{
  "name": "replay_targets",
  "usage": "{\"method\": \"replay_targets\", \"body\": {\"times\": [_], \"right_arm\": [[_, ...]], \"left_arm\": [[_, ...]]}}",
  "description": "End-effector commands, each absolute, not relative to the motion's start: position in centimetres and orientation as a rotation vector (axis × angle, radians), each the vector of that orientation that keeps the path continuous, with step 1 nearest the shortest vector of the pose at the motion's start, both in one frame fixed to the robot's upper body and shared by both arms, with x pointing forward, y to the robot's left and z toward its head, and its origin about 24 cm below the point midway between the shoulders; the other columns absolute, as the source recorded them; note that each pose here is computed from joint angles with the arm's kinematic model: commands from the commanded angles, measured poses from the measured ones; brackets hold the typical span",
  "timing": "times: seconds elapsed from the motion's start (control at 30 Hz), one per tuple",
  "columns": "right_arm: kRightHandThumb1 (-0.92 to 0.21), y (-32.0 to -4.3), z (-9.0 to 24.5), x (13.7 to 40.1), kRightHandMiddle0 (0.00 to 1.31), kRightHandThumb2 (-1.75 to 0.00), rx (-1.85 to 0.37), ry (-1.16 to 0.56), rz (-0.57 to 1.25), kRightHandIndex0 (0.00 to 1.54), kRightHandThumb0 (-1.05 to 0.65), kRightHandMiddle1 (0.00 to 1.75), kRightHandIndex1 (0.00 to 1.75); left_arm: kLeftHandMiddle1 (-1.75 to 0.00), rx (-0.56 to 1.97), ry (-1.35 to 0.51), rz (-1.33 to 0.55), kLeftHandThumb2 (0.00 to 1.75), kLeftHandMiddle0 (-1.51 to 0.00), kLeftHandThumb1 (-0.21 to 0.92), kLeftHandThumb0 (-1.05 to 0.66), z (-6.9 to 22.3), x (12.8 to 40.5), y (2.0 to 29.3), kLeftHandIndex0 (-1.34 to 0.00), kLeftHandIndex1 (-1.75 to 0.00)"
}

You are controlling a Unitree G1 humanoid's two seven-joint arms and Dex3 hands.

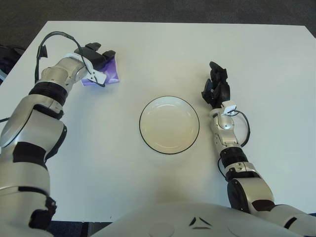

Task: Put the tissue paper into the plate.

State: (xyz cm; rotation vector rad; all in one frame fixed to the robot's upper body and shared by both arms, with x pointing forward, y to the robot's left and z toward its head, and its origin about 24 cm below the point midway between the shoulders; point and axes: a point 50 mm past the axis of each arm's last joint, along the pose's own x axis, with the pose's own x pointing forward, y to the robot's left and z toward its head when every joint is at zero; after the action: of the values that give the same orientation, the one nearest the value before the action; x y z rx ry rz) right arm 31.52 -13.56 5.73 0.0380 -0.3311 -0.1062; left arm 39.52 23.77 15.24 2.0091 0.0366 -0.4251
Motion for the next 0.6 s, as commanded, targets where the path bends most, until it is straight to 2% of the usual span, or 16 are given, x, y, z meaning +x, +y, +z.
{"method": "replay_targets", "body": {"times": [0.0,0.17,0.23,0.3,0.43,0.5,0.57], "right_arm": [[-0.92,-16.02,-1.05,27.64,0.00,-0.81,-0.034,-0.083,-0.156,0.26,-0.52,0.71,0.23],[-0.92,-16.16,-1.10,27.68,0.00,-0.81,-0.035,-0.079,-0.157,0.26,-0.53,0.71,0.23],[-0.92,-16.23,-1.11,27.68,0.00,-0.81,-0.036,-0.077,-0.157,0.26,-0.53,0.70,0.23],[-0.92,-16.27,-1.11,27.70,0.00,-0.81,-0.036,-0.077,-0.157,0.26,-0.54,0.70,0.23],[-0.92,-16.35,-1.09,27.72,0.00,-0.82,-0.035,-0.078,-0.157,0.26,-0.54,0.70,0.23],[-0.92,-16.41,-1.08,27.71,0.00,-0.82,-0.034,-0.080,-0.157,0.26,-0.54,0.70,0.23],[-0.92,-16.47,-1.09,27.71,0.00,-0.82,-0.033,-0.080,-0.158,0.26,-0.54,0.71,0.23]], "left_arm": [[0.00,2.010,0.068,-0.482,0.11,0.00,0.91,-1.02,13.76,39.37,23.42,-0.01,-0.01],[0.00,2.002,0.073,-0.480,0.11,0.00,0.91,-1.01,13.57,39.47,23.27,-0.04,-0.03],[-0.01,1.996,0.078,-0.479,0.14,-0.03,0.91,-0.99,13.45,39.52,23.20,-0.02,-0.17],[-0.01,1.993,0.083,-0.481,0.15,-0.04,0.91,-0.98,13.38,39.56,23.14,-0.01,-0.22],[-0.10,1.988,0.118,-0.498,0.15,-0.22,0.91,-0.95,13.32,39.66,22.98,0.00,-0.32],[-0.38,1.990,0.142,-0.505,0.13,-0.24,0.91,-0.93,13.29,39.77,22.83,0.00,-0.44],[-0.83,1.995,0.152,-0.500,0.11,-0.21,0.90,-0.92,13.07,39.88,22.59,0.00,-0.66]]}}
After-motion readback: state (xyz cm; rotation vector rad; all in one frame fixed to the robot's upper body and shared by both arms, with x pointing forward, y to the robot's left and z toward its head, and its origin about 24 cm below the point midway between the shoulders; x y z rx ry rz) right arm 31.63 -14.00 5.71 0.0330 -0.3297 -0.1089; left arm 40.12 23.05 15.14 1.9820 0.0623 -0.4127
